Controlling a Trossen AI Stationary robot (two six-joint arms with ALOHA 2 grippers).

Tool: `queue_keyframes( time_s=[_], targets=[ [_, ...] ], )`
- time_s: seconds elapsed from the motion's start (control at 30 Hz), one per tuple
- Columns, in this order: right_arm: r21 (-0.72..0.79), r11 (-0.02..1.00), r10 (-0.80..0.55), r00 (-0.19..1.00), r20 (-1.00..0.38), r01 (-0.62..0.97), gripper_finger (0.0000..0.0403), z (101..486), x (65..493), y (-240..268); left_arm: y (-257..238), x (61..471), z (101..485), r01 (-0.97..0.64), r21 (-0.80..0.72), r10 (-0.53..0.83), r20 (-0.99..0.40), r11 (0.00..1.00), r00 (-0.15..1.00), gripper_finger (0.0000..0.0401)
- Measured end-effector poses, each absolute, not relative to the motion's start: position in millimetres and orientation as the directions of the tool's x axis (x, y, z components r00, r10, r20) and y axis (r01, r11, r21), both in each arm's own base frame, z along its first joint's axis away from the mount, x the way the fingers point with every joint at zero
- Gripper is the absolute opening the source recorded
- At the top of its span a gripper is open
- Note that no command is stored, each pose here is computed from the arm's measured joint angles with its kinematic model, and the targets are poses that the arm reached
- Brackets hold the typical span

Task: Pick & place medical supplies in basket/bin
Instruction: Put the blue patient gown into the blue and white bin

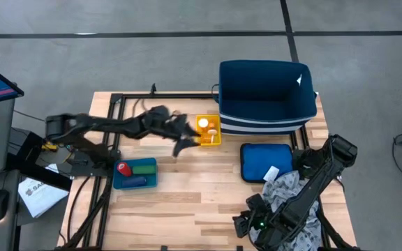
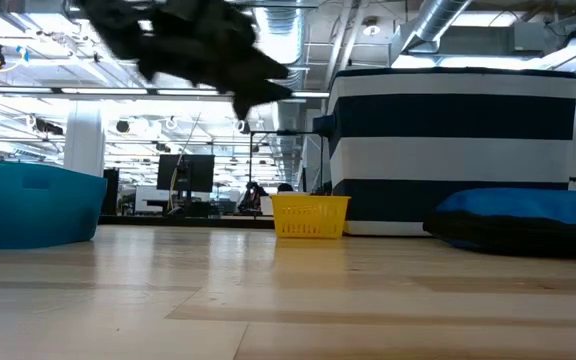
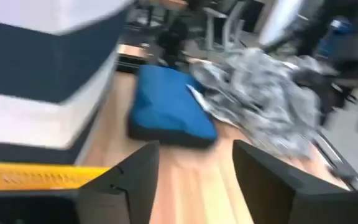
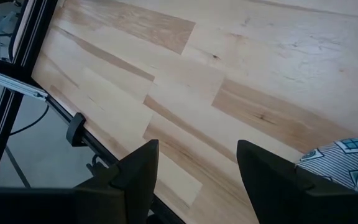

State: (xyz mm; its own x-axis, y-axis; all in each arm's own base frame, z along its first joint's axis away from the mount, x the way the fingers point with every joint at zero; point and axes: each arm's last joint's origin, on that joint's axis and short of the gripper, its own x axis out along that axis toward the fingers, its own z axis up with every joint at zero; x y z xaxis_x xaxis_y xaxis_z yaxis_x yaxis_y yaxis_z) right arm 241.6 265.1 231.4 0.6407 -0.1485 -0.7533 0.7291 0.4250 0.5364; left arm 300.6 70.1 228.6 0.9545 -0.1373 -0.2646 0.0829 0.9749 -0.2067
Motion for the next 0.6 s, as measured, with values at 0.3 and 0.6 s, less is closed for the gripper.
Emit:
queue_keyframes(
  time_s=[0.3, 0.6],
  targets=[
    [0.533, 0.431, -0.148, 0.64, -0.754, 0.728, 0.0214, 231.5, 241.2, 265.4, 27.2, 211.5, 202.5, 0.043, -0.211, -0.066, -0.103, 0.976, 0.993, 0.0115],
    [0.556, 0.416, -0.127, 0.652, -0.748, 0.719, 0.0214, 232.3, 242.7, 267.5, -2.3, 165.8, 200.2, 0.061, -0.177, -0.055, 0.035, 0.982, 0.998, 0.0075]
  ],
)
